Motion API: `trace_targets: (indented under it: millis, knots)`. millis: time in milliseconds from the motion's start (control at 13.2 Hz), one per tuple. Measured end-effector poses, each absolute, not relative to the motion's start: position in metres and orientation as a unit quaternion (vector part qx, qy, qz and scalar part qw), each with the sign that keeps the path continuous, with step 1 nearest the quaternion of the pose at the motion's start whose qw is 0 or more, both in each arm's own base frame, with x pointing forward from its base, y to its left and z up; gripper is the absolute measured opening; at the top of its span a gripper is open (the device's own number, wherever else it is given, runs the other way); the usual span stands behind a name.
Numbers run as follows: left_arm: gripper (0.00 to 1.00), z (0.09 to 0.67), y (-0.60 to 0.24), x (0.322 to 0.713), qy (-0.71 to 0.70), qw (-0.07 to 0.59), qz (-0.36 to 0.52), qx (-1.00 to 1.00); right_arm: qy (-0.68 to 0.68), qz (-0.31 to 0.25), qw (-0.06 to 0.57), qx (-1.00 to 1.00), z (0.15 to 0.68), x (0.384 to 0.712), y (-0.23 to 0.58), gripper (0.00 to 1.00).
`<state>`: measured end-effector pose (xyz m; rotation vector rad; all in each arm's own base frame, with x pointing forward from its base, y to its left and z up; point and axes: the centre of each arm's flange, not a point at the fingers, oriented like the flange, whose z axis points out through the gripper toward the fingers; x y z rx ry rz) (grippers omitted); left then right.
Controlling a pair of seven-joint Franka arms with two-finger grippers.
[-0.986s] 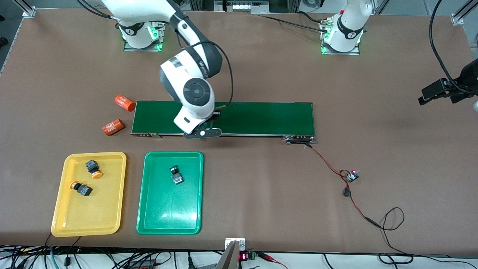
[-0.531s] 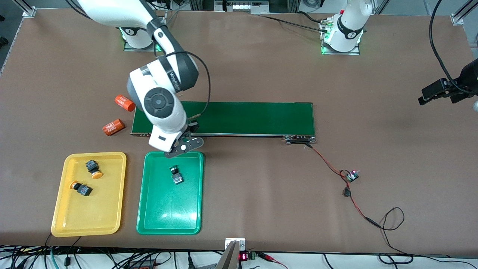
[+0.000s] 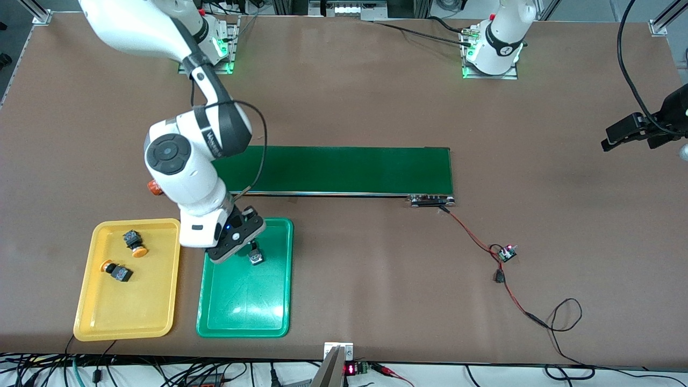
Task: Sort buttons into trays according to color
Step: 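Carry the green-capped button with the right gripper to the green tray, then lower the button into the green tray and open the right gripper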
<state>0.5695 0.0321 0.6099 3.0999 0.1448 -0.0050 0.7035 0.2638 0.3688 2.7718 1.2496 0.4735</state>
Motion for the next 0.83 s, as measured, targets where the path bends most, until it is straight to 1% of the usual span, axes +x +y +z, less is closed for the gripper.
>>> trace_targets:
  millis: [152, 304, 835]
  knots:
    - [1.0, 0.61, 0.032, 0.57, 0.047, 0.019, -0.002, 0.999, 0.444, 0.19, 0.045, 0.875, 0.344, 0.718, 0.239, 0.4]
    - [1.0, 0.609, 0.032, 0.57, 0.046, 0.019, -0.002, 0.999, 0.461, 0.211, 0.053, 0.86, 0.319, 0.724, 0.223, 0.4]
    - [1.0, 0.609, 0.03, 0.57, 0.045, 0.019, -0.003, 0.999, 0.464, 0.261, 0.053, 0.845, 0.236, 0.727, 0.222, 0.4]
